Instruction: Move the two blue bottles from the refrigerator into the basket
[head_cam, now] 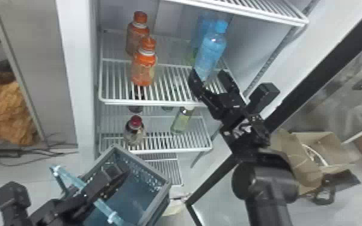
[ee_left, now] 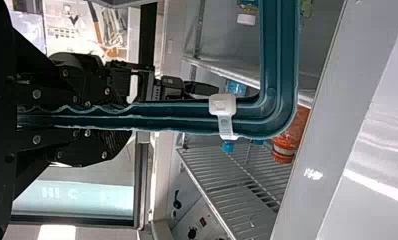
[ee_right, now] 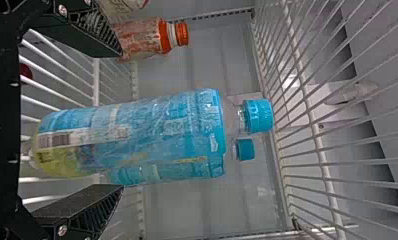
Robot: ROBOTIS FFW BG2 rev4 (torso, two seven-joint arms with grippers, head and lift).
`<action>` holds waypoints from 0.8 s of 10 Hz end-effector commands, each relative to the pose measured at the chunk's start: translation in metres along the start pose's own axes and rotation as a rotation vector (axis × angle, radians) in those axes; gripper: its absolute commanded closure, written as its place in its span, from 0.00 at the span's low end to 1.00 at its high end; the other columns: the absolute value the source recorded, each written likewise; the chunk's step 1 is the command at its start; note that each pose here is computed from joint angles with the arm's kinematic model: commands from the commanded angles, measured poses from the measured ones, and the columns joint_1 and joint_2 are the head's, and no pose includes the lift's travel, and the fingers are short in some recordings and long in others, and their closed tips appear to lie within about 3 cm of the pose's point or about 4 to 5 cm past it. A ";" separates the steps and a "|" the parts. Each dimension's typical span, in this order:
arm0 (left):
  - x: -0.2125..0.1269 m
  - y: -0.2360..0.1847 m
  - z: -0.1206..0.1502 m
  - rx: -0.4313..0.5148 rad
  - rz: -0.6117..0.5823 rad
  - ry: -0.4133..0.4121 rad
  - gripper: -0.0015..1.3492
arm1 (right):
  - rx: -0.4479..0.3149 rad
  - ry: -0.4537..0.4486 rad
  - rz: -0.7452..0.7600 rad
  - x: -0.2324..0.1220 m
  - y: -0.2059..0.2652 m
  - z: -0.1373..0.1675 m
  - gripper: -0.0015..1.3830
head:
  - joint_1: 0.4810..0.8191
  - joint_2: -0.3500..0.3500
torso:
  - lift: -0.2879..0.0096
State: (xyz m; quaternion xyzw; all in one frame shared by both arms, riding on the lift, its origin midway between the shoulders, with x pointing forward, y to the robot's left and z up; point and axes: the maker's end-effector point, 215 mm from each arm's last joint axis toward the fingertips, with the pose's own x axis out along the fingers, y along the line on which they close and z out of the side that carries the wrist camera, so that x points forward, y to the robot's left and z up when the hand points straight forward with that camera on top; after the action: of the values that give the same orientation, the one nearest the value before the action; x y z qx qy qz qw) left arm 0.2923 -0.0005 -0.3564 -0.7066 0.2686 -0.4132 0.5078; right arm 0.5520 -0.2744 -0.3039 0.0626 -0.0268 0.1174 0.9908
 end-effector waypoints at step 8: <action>0.000 0.001 0.000 0.001 0.005 0.005 0.89 | -0.001 0.017 -0.030 0.032 -0.023 -0.003 0.49 | 0.63 0.00 | 0.97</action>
State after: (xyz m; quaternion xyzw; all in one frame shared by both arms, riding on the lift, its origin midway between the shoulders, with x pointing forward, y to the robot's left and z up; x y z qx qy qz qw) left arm 0.2925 -0.0006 -0.3572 -0.7045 0.2708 -0.4137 0.5091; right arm 0.5877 -0.2883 -0.3064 0.0592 -0.0183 0.1035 0.9927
